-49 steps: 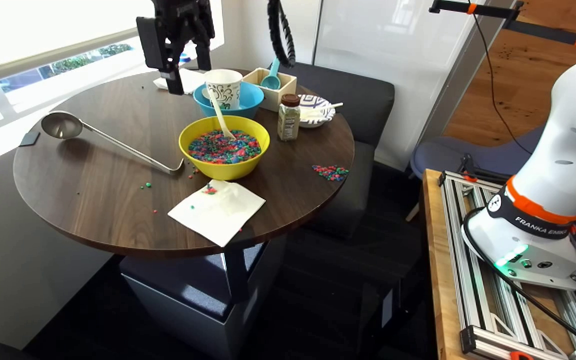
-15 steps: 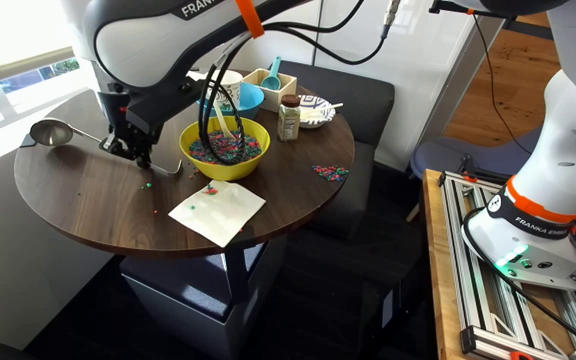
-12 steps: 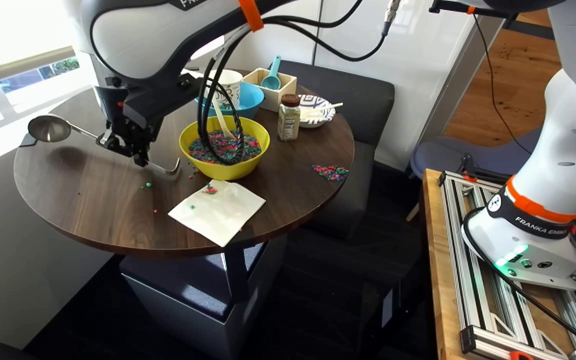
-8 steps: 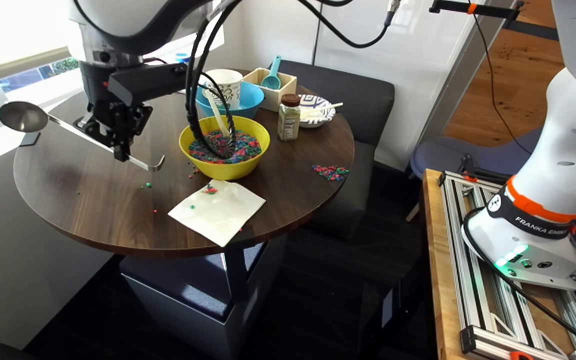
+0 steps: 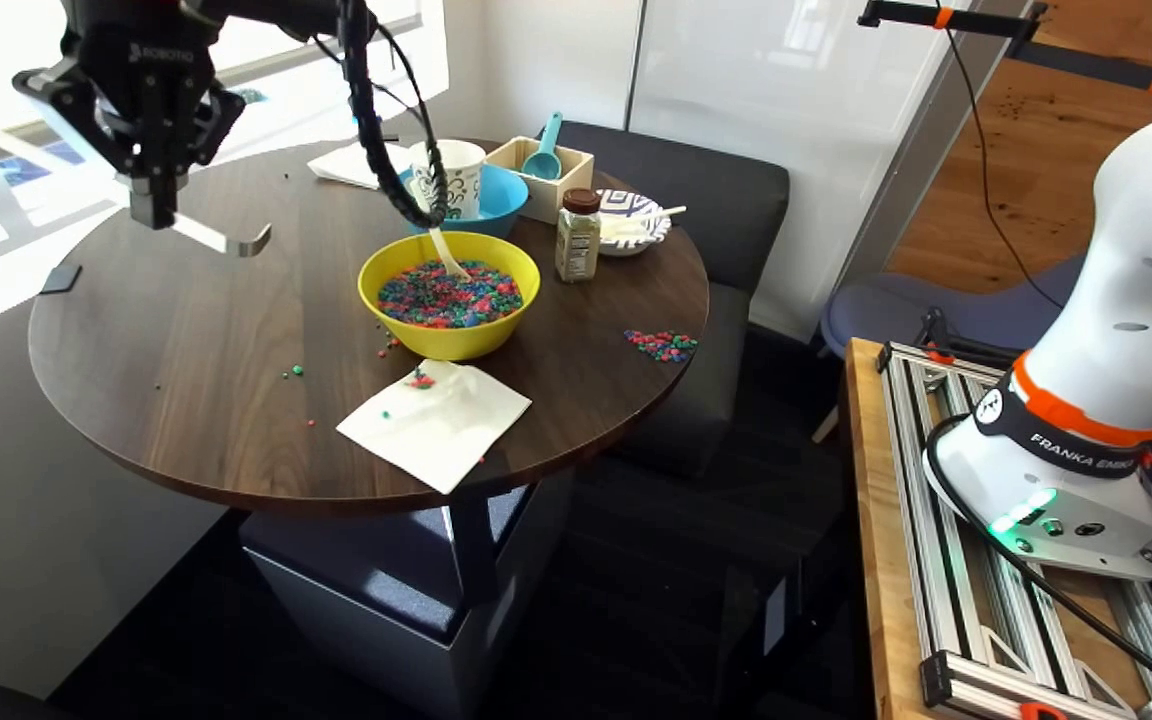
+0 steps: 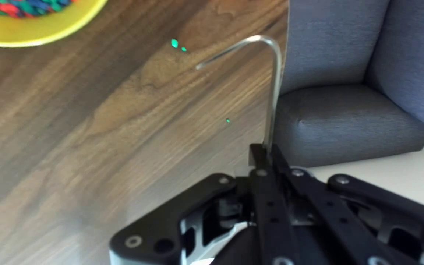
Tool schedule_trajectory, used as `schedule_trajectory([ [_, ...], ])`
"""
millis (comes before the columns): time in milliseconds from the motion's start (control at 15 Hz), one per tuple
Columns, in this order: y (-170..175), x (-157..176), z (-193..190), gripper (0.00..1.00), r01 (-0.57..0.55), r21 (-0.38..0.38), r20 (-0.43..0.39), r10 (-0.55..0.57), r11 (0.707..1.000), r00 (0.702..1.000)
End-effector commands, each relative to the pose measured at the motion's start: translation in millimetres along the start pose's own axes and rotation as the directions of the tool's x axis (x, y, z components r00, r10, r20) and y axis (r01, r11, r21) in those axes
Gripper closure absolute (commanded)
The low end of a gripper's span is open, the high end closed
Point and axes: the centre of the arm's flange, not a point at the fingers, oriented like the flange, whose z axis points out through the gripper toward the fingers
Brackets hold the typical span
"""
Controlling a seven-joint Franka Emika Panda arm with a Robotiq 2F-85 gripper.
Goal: Put the ladle in the yellow bowl
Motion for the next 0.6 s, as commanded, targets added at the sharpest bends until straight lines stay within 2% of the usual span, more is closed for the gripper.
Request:
schedule_trajectory([
  [0,22,-52,-67,0.99,-0.025,-0.169,0.098,0.042,0.985,0.994],
  [133,33,-75,-102,0.99,0.001,-0.264,0.159,0.042,0.965,0.986],
  [267,46,-106,-134,0.99,0.058,-0.328,0.253,0.029,0.943,0.967],
  [400,55,-141,-152,0.99,0.104,-0.373,0.357,0.04,0.922,0.933],
  [533,58,-168,-148,0.99,0.135,-0.415,0.453,0.076,0.9,0.888],
])
